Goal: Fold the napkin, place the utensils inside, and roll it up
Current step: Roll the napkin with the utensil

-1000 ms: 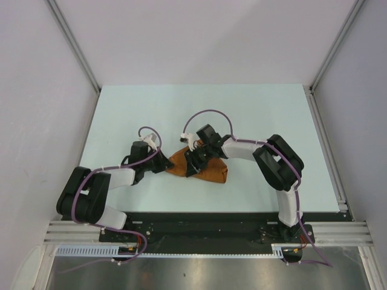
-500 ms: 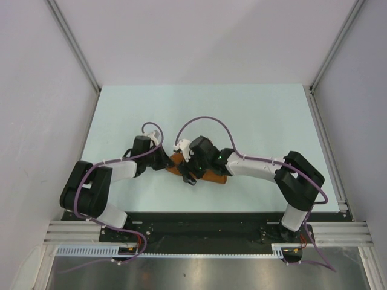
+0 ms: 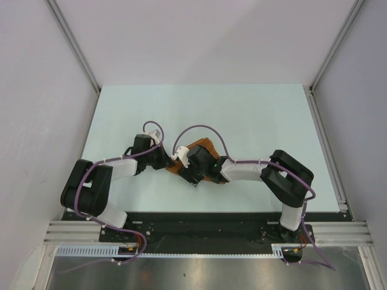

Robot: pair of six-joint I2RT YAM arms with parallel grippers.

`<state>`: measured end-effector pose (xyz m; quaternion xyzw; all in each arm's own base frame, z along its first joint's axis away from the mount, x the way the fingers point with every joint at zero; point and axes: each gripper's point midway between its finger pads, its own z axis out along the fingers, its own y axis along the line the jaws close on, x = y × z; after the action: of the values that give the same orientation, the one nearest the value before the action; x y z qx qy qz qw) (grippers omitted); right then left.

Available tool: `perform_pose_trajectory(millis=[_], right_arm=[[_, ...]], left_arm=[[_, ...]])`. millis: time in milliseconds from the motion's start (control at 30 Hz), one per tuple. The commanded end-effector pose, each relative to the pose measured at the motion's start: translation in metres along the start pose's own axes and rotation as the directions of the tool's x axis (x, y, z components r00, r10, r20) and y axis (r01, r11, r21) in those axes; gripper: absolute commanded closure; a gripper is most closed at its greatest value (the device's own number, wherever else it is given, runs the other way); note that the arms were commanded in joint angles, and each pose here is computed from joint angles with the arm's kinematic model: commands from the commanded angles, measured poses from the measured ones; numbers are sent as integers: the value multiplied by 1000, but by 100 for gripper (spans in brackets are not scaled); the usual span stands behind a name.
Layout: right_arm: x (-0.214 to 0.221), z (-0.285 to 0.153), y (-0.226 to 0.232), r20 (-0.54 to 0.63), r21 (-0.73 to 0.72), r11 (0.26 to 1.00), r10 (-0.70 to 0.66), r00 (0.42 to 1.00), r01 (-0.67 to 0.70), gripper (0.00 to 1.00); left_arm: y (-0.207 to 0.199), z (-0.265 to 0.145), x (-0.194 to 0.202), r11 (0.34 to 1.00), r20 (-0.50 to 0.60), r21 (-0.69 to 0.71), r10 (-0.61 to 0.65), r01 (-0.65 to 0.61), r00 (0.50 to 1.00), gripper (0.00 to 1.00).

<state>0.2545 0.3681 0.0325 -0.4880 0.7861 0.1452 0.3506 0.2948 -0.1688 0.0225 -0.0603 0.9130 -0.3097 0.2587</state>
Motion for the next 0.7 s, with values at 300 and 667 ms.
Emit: perform_pose_trajectory(millis=[300,667], right_arm=[[46,2,16,-207,-162,972,134,969,-169,65],[43,-26,61,-394,-445,736,350,850,-509,86]], left_arm=[[-12,-4,-23,999,63,26,34,-35,997,57],[3,-50,-50,994,300,-94,75,-49,951,21]])
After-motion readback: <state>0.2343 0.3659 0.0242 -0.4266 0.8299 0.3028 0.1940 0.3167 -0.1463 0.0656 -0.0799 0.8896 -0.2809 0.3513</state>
